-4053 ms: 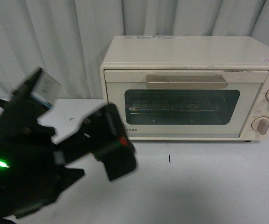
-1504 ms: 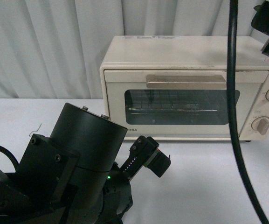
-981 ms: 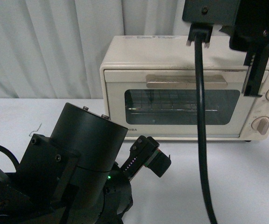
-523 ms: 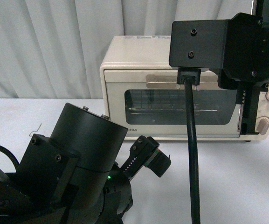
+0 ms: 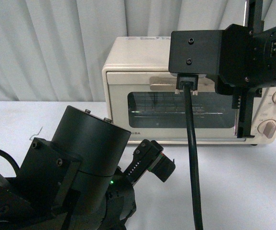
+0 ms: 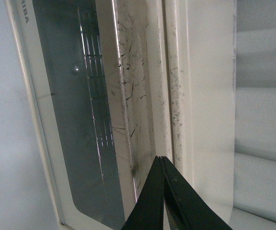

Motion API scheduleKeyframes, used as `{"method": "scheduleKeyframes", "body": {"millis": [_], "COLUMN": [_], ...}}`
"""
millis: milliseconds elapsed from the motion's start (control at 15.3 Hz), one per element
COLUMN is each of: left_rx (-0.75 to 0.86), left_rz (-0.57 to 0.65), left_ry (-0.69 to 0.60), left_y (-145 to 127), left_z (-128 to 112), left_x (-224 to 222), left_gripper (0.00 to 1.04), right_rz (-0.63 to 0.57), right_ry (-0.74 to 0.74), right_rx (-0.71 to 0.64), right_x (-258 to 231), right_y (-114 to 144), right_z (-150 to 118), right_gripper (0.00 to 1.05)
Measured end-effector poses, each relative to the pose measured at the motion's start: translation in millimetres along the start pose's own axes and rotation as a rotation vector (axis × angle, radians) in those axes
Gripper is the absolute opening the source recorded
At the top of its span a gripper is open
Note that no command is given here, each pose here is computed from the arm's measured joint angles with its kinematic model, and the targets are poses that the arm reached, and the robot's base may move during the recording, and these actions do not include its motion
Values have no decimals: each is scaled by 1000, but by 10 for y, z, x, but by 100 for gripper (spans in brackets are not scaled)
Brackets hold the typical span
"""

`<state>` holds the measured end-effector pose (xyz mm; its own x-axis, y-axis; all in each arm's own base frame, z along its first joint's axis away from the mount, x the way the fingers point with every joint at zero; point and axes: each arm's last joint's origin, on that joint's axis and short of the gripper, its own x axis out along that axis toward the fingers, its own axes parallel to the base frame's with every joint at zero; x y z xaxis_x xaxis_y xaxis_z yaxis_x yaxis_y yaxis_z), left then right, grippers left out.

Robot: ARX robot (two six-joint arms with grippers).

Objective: Open oven

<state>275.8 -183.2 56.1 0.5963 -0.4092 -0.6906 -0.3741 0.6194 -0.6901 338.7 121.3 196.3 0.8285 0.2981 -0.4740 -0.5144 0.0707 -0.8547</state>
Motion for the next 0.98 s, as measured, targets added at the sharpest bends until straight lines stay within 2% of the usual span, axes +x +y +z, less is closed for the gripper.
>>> {"method": "scheduleKeyframes", "body": {"millis": [327,981], "left_rx": [0,0], "left_rz": [0,0], "left_ry": [0,0], "left_y": [0,0], "left_z": [0,0], "left_x": [0,0], "left_gripper": [98,98], "right_rz": [1,43], "right_ry": [-2,-6], "right_rx": [15,98], "right_x": [78,70], "right_y": [-66,22], "right_z": [-59,-107], "right_gripper": [2,2]}}
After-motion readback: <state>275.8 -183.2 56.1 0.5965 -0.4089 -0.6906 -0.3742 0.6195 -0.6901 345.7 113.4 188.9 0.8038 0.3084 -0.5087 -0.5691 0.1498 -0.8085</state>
